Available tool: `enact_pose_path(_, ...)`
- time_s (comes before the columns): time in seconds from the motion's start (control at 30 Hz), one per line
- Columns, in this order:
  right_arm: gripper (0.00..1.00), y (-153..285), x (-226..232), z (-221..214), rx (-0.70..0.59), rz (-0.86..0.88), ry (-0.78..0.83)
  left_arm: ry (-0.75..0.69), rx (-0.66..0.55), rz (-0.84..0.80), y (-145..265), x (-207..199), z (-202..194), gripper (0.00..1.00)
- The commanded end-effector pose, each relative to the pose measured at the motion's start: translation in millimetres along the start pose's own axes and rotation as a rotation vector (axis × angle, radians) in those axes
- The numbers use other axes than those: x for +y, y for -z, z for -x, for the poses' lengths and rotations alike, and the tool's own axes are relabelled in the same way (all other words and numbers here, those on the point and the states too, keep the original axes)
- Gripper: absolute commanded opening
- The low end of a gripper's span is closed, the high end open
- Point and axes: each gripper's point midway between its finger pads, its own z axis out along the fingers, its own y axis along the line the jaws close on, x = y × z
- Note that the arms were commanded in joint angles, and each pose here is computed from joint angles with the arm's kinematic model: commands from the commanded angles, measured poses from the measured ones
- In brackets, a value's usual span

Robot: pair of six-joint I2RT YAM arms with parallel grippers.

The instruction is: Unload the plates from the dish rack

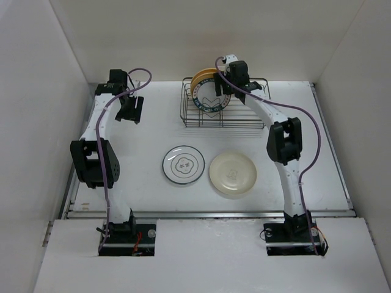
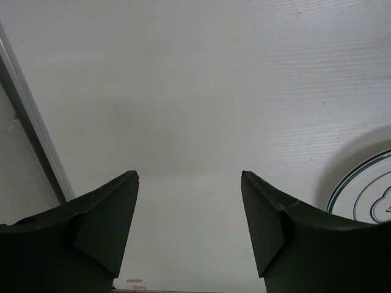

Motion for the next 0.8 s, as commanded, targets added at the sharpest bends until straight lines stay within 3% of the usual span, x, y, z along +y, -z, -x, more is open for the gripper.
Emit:
enact_pose_path(0.0, 0.83, 35, -4, 55, -0.117, -0.032, 0.01, 0.005, -0.037, -0.018, 12, -2, 11, 0.65)
enact_pose_path(0.33, 0.85, 79, 4, 65, -0.097, 0.028, 0.033, 0.005, -0.039, -0.027, 16, -4, 10, 0.65)
enact_pose_path(0.43, 0.78, 90, 8, 66, -0.097, 0.054, 0.034, 0.005, -0.04, -0.036, 16, -6, 11, 0.65)
enact_pose_path(0.57, 0.71, 95, 34, 60, -0.087, 0.213, 0.07, 0.005, -0.04, -0.036, 16, -6, 11, 0.65)
enact_pose_path(0.67, 0.63, 81, 40, 55, -0.059, 0.267, 0.066, 0.014, -0.04, -0.036, 14, -6, 12, 0.65)
enact_pose_path(0.77, 0.62, 70, 41, 51, -0.048, 0.271, 0.065, 0.014, -0.04, -0.036, 14, -6, 12, 0.65)
